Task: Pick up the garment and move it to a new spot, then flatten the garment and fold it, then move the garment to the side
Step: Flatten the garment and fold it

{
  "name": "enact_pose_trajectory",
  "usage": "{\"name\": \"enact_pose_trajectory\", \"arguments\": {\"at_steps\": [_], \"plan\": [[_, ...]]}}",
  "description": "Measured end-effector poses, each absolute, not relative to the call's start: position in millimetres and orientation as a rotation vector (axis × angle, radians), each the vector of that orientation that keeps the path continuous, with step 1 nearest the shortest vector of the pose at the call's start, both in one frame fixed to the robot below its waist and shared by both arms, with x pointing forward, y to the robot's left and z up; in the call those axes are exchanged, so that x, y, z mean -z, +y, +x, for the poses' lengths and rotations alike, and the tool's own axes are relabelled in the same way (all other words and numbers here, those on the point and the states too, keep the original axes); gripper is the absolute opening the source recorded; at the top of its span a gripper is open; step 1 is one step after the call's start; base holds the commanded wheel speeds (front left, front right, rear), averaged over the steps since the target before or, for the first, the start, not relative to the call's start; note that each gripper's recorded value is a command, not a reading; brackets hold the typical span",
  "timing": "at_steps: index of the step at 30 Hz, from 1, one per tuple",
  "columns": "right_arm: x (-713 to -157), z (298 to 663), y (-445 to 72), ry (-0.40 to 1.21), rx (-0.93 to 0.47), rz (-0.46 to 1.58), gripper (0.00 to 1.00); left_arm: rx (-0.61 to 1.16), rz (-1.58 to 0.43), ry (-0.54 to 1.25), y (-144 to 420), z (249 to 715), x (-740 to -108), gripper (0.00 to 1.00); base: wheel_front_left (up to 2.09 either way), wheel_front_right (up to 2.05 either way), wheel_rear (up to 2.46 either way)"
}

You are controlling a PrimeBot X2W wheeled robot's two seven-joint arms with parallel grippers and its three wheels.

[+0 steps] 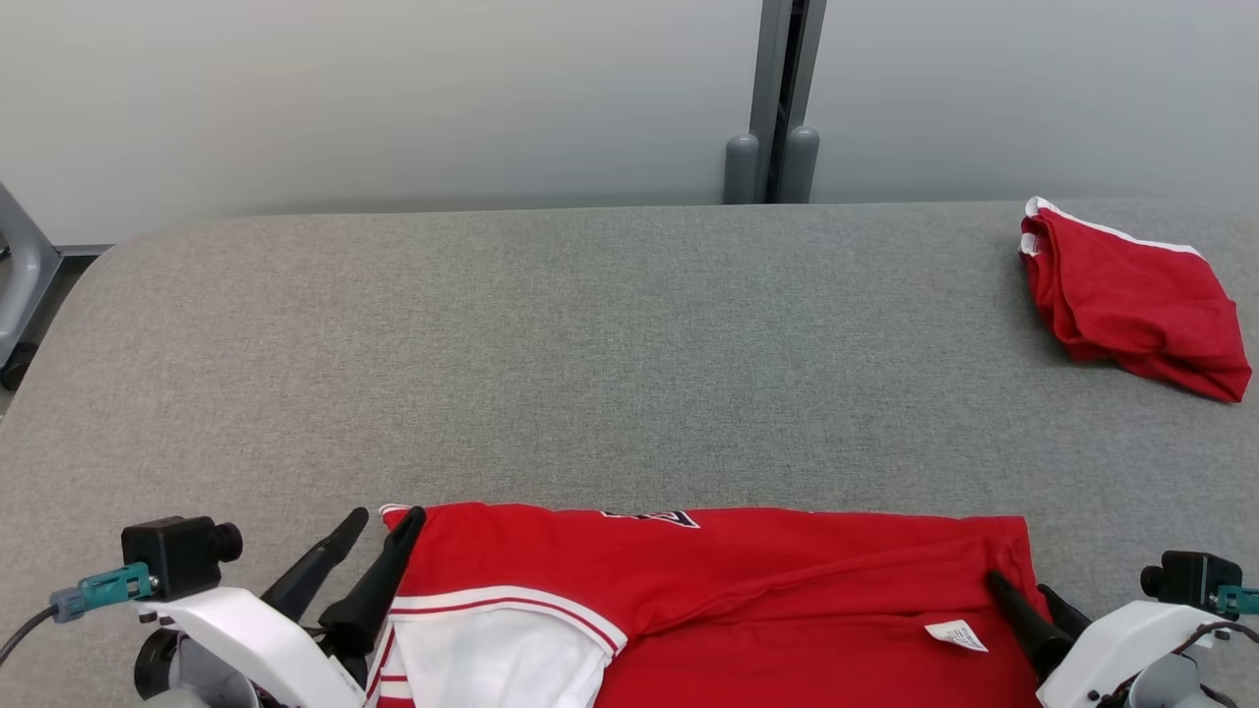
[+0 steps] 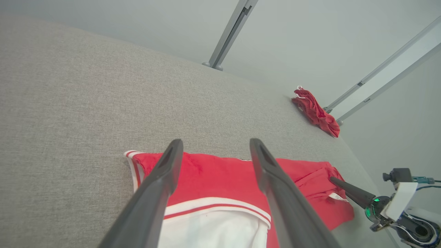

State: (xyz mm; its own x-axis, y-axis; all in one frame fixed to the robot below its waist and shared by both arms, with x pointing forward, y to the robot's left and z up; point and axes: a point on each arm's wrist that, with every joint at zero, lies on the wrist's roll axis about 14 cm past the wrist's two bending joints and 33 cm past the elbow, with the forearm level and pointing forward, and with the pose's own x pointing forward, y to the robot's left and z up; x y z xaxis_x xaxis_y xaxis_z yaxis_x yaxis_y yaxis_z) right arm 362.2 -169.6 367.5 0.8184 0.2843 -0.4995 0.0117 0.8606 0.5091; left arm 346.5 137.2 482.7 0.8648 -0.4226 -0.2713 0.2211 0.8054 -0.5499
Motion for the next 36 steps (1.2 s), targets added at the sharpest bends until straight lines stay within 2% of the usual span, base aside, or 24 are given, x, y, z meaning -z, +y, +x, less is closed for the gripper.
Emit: {"name": "enact_pose_trajectory", "arguments": {"at_steps": [6,7,8,9,15,21,27,36], "plan": [[-356,355,-166,0.683,-0.144,0.556,1.0,0.352,-0.561,0.397,130,343,-479,1.0,0.0,0.0,0.0],[-356,355,-164,0.692,-0.151,0.559,0.9,0.35,-0.562,0.399,130,343,-478,1.0,0.0,0.0,0.0],[-357,355,-162,0.692,-0.156,0.564,0.25,0.349,-0.566,0.4,129,343,-477,1.0,0.0,0.0,0.0],[-358,355,-162,0.693,-0.16,0.565,0.0,0.348,-0.568,0.403,128,343,-476,1.0,0.0,0.0,0.0],[-363,352,-154,0.677,-0.191,0.562,0.0,0.351,-0.551,0.389,127,347,-475,1.0,0.0,0.0,0.0],[-386,370,-163,0.562,-0.184,0.558,0.0,0.345,-0.517,0.325,131,356,-487,1.0,0.0,0.0,0.0],[-417,396,-210,0.451,-0.119,0.489,0.0,0.318,-0.463,0.245,135,370,-498,1.0,0.0,0.0,0.0],[-440,410,-264,0.399,-0.034,0.407,0.0,0.196,-0.32,0.038,164,387,-522,1.0,0.0,0.0,0.0]]}}
